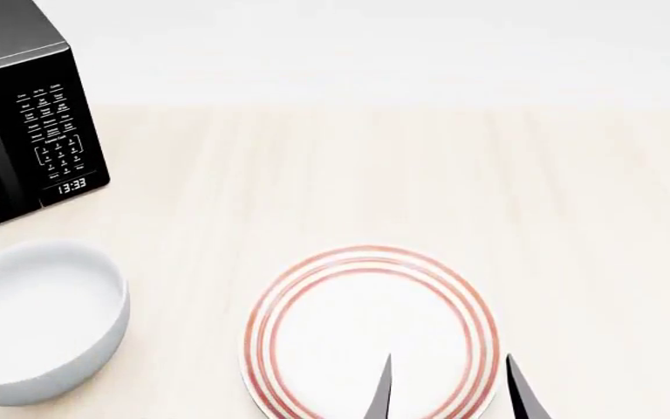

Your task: Pick up the white bowl and put it on the plate.

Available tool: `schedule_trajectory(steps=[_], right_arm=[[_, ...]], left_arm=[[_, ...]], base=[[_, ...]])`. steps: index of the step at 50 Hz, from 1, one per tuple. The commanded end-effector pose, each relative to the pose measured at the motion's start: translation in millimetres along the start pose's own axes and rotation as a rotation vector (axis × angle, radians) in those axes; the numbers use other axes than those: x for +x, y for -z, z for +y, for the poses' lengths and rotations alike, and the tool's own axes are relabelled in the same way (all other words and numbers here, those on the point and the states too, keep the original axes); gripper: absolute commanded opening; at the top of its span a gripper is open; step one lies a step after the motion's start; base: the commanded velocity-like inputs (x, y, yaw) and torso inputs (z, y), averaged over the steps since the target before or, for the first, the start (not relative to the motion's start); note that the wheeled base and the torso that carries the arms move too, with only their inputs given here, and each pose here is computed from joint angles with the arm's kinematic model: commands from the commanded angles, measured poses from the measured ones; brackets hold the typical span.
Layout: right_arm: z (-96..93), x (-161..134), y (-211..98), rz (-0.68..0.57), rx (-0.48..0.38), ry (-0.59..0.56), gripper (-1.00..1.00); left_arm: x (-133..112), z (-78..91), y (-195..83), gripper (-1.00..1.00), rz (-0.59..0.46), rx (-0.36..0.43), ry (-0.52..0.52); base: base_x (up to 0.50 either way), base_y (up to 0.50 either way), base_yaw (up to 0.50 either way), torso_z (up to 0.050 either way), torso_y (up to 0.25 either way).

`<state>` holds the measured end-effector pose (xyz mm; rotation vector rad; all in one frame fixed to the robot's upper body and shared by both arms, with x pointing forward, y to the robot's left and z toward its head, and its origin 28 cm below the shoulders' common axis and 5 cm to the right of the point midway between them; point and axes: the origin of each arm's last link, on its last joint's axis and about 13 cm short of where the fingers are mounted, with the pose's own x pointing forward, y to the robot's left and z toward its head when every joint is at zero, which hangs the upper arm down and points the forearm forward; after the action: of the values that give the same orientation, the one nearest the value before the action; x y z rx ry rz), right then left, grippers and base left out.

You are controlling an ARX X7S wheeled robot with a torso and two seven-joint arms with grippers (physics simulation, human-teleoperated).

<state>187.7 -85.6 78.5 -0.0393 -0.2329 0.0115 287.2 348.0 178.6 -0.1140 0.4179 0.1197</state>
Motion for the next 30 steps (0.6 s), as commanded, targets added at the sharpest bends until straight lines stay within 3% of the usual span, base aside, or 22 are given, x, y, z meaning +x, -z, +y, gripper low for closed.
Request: schedule_trajectory(steps=[1, 30], right_arm=[[-1.5, 1.9, 0.9, -0.006, -0.012, 0.006, 1.00], [-0.6, 1.3, 2.7, 0.000, -0.013, -0.001, 1.00]], left_arm=[[11.4, 1.0, 13.0, 1.00, 0.032, -0.036, 0.001], [32.4, 5.7, 14.5, 1.00, 0.091, -0.046, -0.017]], base=[[0.00, 0.00, 0.00, 0.000, 0.000], [0.00, 0.00, 0.00, 0.000, 0.000]])
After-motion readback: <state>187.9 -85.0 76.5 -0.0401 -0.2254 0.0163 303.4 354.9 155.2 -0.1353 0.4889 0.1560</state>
